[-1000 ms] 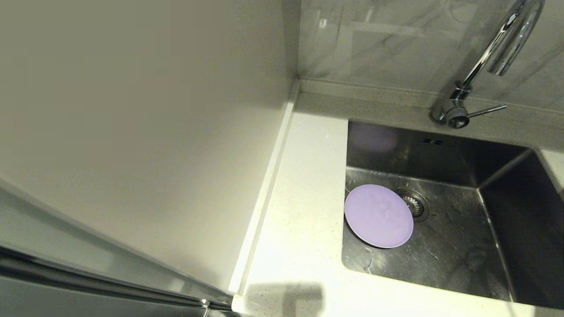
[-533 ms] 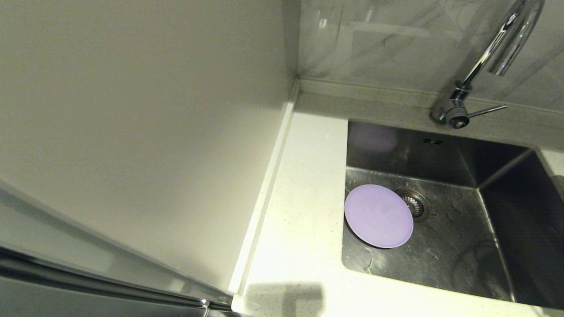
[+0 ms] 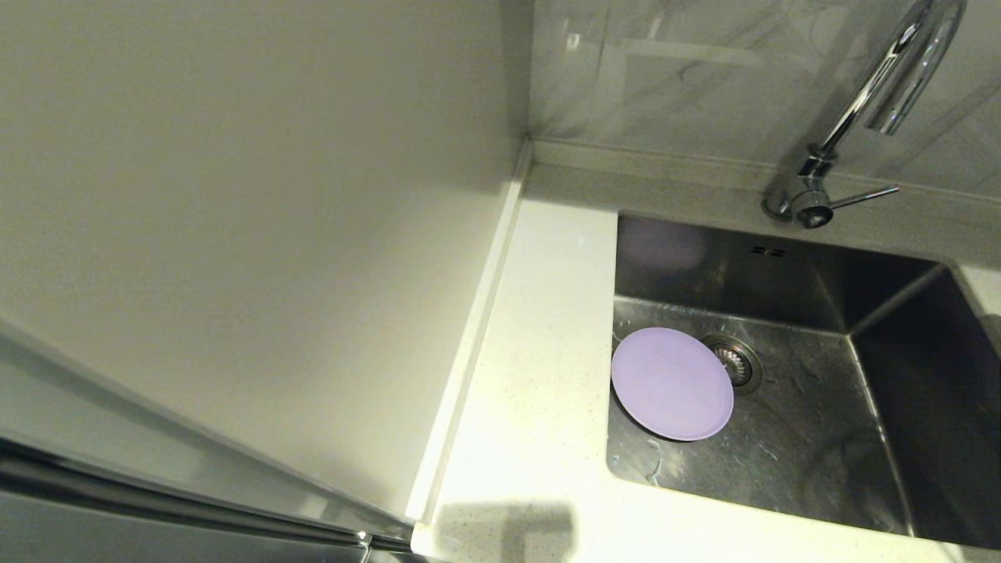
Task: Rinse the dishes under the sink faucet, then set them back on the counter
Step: Put a bowl back to the table from the sink
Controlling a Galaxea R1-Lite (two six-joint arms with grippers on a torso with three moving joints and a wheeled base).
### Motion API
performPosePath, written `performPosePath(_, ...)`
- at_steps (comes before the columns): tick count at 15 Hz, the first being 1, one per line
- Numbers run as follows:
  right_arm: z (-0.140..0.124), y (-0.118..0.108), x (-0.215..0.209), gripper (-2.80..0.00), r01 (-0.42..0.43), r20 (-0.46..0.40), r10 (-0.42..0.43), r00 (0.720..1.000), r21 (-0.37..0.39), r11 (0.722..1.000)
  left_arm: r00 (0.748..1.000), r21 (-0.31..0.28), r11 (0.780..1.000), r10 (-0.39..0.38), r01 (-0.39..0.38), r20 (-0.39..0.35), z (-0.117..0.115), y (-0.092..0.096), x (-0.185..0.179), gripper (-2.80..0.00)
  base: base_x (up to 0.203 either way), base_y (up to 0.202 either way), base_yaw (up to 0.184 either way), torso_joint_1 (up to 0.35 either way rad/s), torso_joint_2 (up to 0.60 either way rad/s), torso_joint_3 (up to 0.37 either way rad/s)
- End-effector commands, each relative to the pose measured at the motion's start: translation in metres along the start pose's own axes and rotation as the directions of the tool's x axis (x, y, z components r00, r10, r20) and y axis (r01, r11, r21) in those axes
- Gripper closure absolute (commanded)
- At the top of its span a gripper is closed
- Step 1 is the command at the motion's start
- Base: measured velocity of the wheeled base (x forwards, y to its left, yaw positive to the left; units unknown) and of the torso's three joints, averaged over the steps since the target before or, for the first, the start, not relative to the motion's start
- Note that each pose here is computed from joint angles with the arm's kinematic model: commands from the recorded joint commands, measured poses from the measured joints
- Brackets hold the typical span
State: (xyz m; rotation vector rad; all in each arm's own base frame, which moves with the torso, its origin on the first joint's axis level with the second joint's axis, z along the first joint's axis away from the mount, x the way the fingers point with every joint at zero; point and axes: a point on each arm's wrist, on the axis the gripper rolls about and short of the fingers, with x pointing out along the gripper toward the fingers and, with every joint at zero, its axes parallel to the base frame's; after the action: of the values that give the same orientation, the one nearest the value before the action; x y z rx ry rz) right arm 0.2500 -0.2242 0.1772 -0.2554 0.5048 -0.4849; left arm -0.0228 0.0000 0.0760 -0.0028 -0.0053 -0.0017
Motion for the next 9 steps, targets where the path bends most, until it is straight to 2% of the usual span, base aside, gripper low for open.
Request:
performPosePath(1, 0.003, 0.0, -0.01, 0.0, 0.007, 0.015, -0.007, 1.0, -0.005, 1.0, 1.0, 0.0, 1.0, 0.0, 0.0, -0.002, -0.001, 0.0, 0.0, 0.0, 0.0, 0.0, 0.0, 0.0, 0.0, 0.0)
performPosePath(2, 0.001, 0.002, -0.013, 0.0, 0.004, 0.01, -0.004, 1.0, -0.008, 1.0, 1.0, 0.0, 1.0, 0.0, 0.0, -0.002, -0.001, 0.0, 0.0, 0.0, 0.0, 0.0, 0.0, 0.0, 0.0, 0.0)
performPosePath(3, -0.002, 0.003, -0.015, -2.8, 0.005, 0.002, -0.005, 1.0, -0.009, 1.0, 1.0, 0.0, 1.0, 0.0, 0.0, -0.002, -0.001, 0.0, 0.0, 0.0, 0.0, 0.0, 0.0, 0.0, 0.0, 0.0)
performPosePath(9, 0.0, 0.003, -0.021, -2.8, 0.026, 0.002, -0.026, 1.0, -0.012, 1.0, 1.0, 0.0, 1.0, 0.0, 0.0, -0.002, -0.001, 0.0, 0.0, 0.0, 0.0, 0.0, 0.0, 0.0, 0.0, 0.0)
